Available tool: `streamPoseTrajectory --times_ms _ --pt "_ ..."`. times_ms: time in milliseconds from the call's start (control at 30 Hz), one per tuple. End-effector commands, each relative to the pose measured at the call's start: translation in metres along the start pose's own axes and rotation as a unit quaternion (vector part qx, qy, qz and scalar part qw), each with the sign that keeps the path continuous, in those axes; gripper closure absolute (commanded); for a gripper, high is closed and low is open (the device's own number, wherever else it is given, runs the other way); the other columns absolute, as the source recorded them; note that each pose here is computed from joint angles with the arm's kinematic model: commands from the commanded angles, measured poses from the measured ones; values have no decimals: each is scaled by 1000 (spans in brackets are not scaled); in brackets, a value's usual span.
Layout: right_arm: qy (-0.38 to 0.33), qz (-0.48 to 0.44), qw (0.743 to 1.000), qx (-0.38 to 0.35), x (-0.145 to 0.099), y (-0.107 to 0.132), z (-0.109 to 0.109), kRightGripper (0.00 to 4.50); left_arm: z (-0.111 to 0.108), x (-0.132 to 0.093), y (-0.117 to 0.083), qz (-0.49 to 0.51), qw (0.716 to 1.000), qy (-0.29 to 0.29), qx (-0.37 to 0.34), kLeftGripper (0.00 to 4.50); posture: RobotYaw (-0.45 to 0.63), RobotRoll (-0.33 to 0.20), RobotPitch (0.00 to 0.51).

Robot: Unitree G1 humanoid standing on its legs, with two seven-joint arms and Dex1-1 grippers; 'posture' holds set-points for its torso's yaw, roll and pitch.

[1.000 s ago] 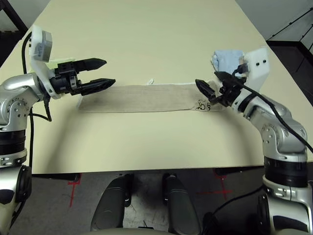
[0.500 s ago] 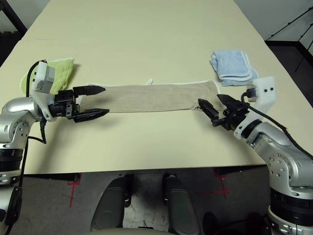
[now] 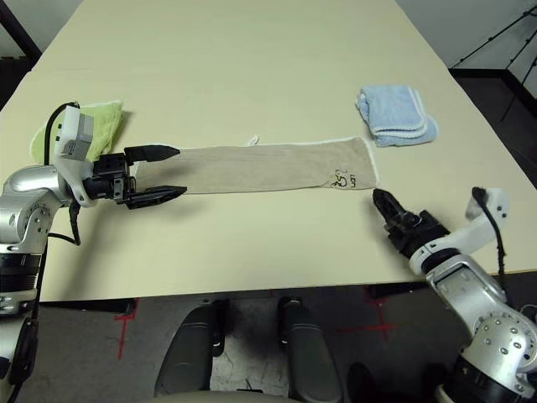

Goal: Fold the towel and set it aside.

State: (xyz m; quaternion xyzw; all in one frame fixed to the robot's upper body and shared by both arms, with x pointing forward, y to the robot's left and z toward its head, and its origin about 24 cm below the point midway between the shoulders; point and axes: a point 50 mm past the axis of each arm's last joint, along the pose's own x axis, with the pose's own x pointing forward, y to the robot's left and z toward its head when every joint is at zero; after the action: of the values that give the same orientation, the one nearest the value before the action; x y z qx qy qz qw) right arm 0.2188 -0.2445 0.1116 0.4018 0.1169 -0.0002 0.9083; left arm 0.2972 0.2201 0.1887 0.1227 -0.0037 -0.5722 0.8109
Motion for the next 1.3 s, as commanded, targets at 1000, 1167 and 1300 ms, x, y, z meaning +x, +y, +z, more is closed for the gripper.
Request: streamPoseTrajectory --times_ms 1000,1167,1300 --pt "71 -19 997 21 75 19 -24 18 -3 -6 -5 2 999 43 8 5 120 0 208" --pt "77 -22 997 5 75 19 -25 18 -3 -6 -5 1 999 45 9 5 120 0 209" --pt "80 -21 997 -4 74 16 -26 952 -3 -7 -6 -1 999 49 9 0 119 0 213"
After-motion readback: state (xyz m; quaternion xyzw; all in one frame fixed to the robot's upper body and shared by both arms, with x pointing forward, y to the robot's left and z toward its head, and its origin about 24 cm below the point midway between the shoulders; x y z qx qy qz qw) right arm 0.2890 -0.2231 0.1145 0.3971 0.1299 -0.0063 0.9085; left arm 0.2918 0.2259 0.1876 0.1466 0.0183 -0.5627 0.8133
